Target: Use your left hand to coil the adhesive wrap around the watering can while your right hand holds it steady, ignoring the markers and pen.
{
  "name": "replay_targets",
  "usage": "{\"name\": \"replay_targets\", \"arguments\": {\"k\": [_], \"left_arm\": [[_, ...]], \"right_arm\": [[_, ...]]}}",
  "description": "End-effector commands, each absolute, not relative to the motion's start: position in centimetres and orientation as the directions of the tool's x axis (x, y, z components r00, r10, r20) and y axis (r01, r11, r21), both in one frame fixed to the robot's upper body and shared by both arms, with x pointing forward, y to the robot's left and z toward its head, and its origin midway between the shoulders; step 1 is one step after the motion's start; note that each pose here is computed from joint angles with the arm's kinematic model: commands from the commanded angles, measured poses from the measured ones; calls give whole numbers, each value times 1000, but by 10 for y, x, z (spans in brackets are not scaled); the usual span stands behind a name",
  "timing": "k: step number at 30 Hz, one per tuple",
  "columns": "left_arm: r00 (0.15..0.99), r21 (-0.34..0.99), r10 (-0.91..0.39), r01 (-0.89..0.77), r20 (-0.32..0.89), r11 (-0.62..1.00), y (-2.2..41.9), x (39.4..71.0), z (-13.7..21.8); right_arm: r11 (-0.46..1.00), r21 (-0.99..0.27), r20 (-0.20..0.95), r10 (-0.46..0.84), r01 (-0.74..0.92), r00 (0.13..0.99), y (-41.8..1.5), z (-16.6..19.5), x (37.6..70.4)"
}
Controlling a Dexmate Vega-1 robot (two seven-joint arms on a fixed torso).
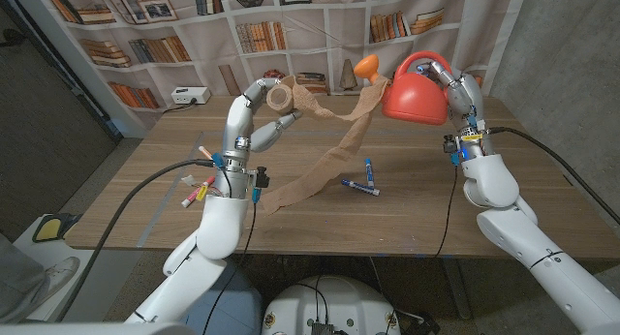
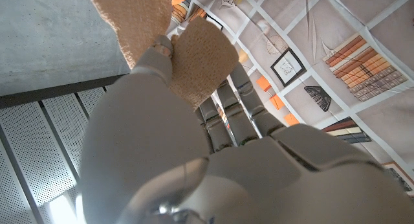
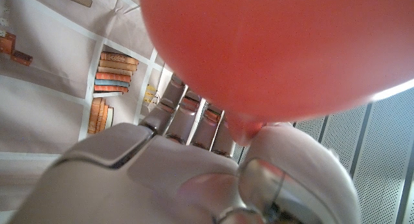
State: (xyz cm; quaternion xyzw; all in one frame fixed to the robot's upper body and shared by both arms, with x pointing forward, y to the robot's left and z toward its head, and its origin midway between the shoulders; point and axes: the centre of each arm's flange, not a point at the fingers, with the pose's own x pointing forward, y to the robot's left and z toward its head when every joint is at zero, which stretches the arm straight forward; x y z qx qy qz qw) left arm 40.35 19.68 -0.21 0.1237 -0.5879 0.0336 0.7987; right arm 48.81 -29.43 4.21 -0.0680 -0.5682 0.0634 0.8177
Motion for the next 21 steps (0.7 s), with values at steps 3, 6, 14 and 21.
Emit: {"name": "replay_targets", "arguments": {"k": [3, 6, 14, 21], "left_arm": [[322, 63, 33, -285, 946, 956, 219, 410, -12], [322, 40, 60, -297, 945, 954, 224, 411, -14], [340, 15, 102, -323, 935, 946, 234, 420, -18], [378, 20, 113, -331, 919, 943, 238, 427, -24]], "right_arm": [[975, -209, 913, 223, -77, 341, -282, 30, 477], [973, -214, 909, 231, -88, 347, -278, 26, 477], [969, -225, 902, 245, -98, 354, -273, 23, 476], [967, -226, 907, 252, -117, 338, -268, 23, 471]]}}
